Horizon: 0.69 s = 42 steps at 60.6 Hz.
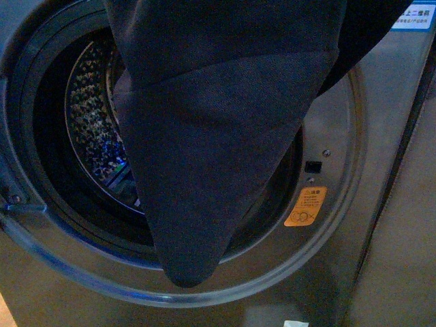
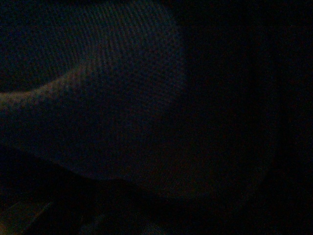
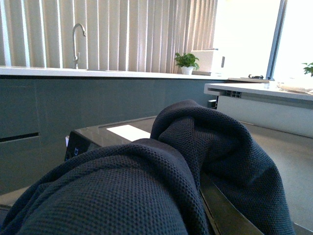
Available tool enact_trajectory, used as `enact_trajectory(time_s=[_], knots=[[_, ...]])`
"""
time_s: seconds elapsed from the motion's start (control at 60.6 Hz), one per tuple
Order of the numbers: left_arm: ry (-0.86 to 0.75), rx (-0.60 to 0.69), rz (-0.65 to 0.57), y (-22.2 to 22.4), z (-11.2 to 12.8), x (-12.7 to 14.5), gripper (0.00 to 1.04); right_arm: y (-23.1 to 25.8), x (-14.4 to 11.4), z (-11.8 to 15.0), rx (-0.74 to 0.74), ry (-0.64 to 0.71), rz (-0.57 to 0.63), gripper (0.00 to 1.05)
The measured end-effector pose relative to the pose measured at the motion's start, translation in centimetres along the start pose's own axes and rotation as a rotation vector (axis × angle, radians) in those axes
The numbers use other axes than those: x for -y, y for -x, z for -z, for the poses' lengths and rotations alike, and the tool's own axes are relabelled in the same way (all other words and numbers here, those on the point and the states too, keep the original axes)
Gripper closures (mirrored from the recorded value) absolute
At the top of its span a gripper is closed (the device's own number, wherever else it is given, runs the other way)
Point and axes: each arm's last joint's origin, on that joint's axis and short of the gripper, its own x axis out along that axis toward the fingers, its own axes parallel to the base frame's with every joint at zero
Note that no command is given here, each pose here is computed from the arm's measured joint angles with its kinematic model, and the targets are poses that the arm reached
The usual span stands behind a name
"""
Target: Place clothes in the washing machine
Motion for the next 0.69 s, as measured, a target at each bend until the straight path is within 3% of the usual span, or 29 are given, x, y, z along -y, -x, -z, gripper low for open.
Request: enact_trajectory(time_s=[0.297,0.445,0.61,0.693], knots=[[0.001,0.001,-0.024,-1.7,0.4,-0.2,0.07,0.0,0.0,0.0,0.000,0.000,0.002,0.98],[-0.004,-0.005,-0.071,-1.6,1.0,-1.5,0.38,0.0,0.0,0.0,0.000,0.000,0.002,0.98],[0.036,0.005,-0.173,-1.6,1.2,-4.7,0.75,0.0,0.0,0.1,-0.002,-0.001,0.001,0.98],[0.057,0.010,-0.189,-1.4,1.2,-5.8,0.87,0.0,0.0,0.1,-0.003,0.000,0.000,0.97]])
